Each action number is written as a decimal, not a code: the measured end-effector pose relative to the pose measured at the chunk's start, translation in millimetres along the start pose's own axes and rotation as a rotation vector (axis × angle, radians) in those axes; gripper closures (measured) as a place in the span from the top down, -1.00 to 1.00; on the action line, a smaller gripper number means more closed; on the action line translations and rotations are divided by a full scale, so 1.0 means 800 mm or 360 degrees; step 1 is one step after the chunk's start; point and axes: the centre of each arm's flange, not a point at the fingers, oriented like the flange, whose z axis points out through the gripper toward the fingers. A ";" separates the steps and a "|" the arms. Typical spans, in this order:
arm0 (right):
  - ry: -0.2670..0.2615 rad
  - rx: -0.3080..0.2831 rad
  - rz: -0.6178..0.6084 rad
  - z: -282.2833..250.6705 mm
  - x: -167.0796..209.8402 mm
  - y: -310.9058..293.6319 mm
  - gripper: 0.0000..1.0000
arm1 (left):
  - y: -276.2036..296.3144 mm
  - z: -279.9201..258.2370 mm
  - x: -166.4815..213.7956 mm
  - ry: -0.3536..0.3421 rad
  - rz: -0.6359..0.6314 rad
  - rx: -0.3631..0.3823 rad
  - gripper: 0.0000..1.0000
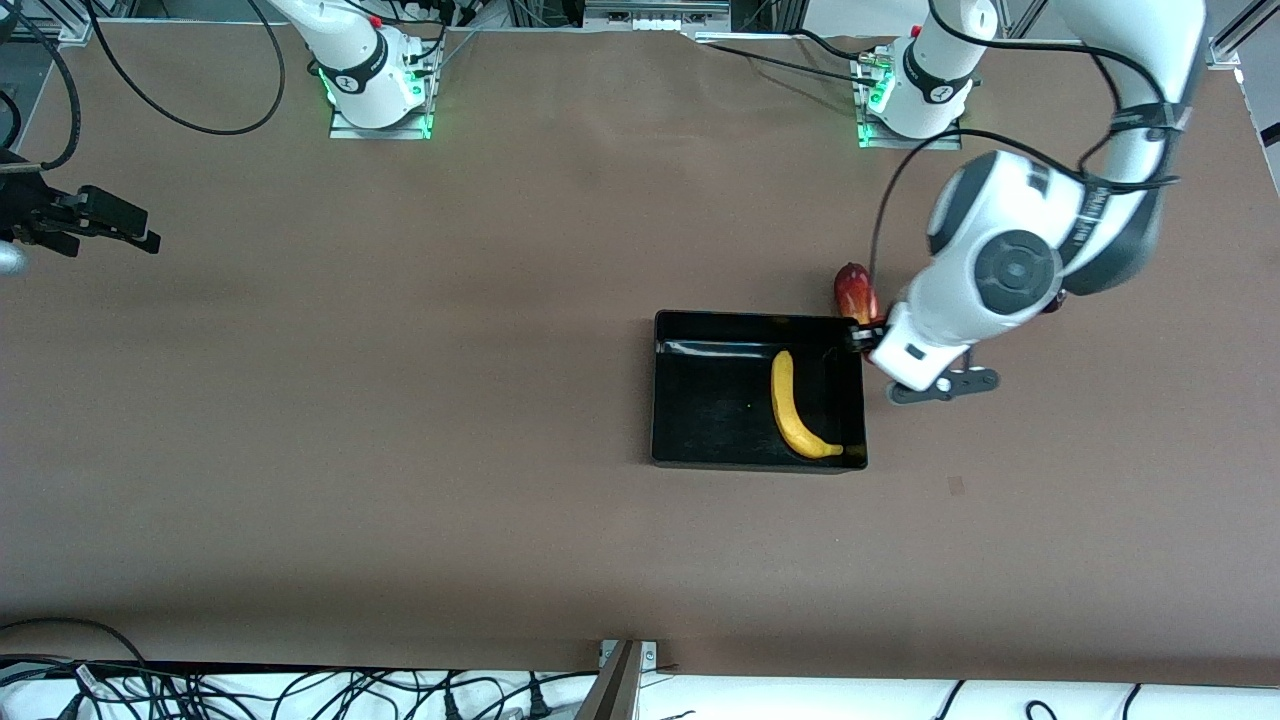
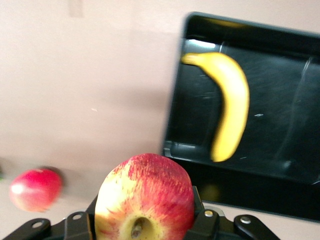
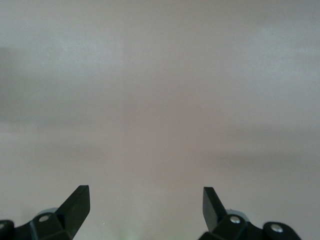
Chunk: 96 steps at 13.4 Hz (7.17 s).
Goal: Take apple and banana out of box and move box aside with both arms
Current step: 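Lift the red apple out of the tray and carry it beside, then lower the red apple onto the table and open the left gripper, then move the left gripper back over the yellow banana in the tray, then lower the left gripper and grasp the yellow banana, then lift the banana out of the tray toward the red apple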
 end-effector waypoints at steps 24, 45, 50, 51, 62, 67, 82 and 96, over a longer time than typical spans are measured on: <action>-0.0001 -0.0001 -0.0021 0.000 0.001 -0.009 1.00 | -0.133 0.242 0.077 0.0290 0.0218 0.0032 0.98; 0.0000 -0.0002 -0.0027 0.000 0.001 -0.012 1.00 | 0.098 0.117 0.007 0.0250 -0.0052 -0.0077 1.00; 0.0001 -0.0002 -0.0027 0.000 0.001 -0.012 1.00 | 0.113 0.161 0.035 0.0301 -0.0174 0.0038 1.00; 0.0001 -0.0002 -0.0027 0.000 0.001 -0.012 1.00 | 0.116 0.159 0.035 0.0307 -0.0175 0.0035 1.00; 0.0001 -0.0002 -0.0027 0.000 0.001 -0.012 1.00 | 0.153 0.127 0.014 0.0366 -0.0183 0.0017 1.00; 0.0001 -0.0002 -0.0027 0.000 0.001 -0.012 1.00 | 0.167 0.158 0.016 0.0359 -0.0265 -0.0032 1.00; 0.0001 -0.0002 -0.0027 0.000 0.001 -0.012 1.00 | 0.192 0.225 0.016 0.0335 -0.0359 -0.0105 0.19; 0.0001 -0.0002 -0.0027 0.000 0.001 -0.012 1.00 | 0.180 0.121 0.009 0.0205 -0.0387 0.0054 -0.31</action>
